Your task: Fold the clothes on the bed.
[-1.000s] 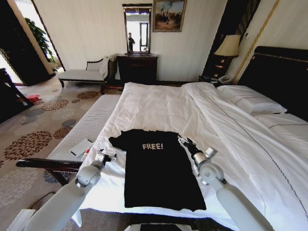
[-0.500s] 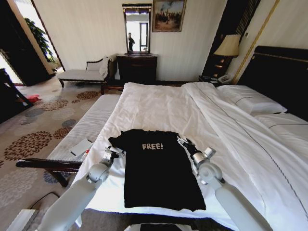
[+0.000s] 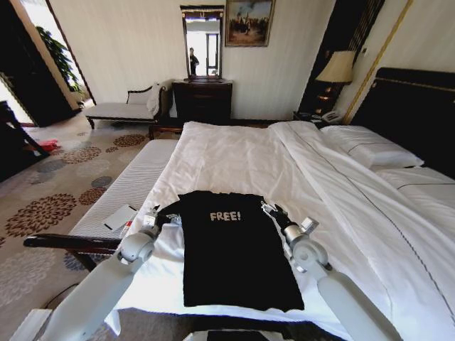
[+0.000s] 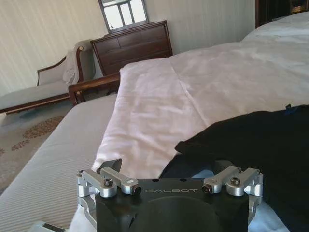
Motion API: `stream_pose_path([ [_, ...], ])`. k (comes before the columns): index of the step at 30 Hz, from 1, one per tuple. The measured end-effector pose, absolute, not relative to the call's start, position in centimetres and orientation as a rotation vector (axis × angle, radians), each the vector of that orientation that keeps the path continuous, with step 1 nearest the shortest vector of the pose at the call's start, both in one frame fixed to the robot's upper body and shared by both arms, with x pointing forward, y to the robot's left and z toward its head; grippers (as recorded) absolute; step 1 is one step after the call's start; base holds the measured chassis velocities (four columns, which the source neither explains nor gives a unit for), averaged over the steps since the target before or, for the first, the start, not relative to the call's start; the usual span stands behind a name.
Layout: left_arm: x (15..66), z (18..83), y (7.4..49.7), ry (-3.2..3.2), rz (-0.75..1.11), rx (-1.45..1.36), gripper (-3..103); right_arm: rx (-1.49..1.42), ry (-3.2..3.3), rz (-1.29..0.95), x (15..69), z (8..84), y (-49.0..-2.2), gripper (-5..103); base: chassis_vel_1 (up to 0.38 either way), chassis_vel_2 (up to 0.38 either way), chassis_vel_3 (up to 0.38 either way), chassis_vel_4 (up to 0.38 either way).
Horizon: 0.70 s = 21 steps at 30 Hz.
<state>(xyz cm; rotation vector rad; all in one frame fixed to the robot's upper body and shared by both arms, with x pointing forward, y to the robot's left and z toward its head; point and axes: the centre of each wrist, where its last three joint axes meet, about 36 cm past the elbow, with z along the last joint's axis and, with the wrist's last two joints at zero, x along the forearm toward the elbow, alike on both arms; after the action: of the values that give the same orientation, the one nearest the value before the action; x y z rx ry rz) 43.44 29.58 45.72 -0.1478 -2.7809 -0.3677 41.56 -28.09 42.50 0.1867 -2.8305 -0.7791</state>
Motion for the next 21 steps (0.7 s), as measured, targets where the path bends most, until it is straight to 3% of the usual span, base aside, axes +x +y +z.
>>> stream_pose_path([
  [11,42.5,48.2,29.5,-2.778,-0.373,-0.151,100,0.16,-2.845,-0.781,40.8,43.0,-28.6,100,0.0,0.0,0.0,0.0],
  [21,42.9,49.3,28.4,-2.742,0.004,-0.145,100,0.127,-2.854,-0.774,40.2,43.3,-29.6,100,0.0,0.0,0.0,0.0],
])
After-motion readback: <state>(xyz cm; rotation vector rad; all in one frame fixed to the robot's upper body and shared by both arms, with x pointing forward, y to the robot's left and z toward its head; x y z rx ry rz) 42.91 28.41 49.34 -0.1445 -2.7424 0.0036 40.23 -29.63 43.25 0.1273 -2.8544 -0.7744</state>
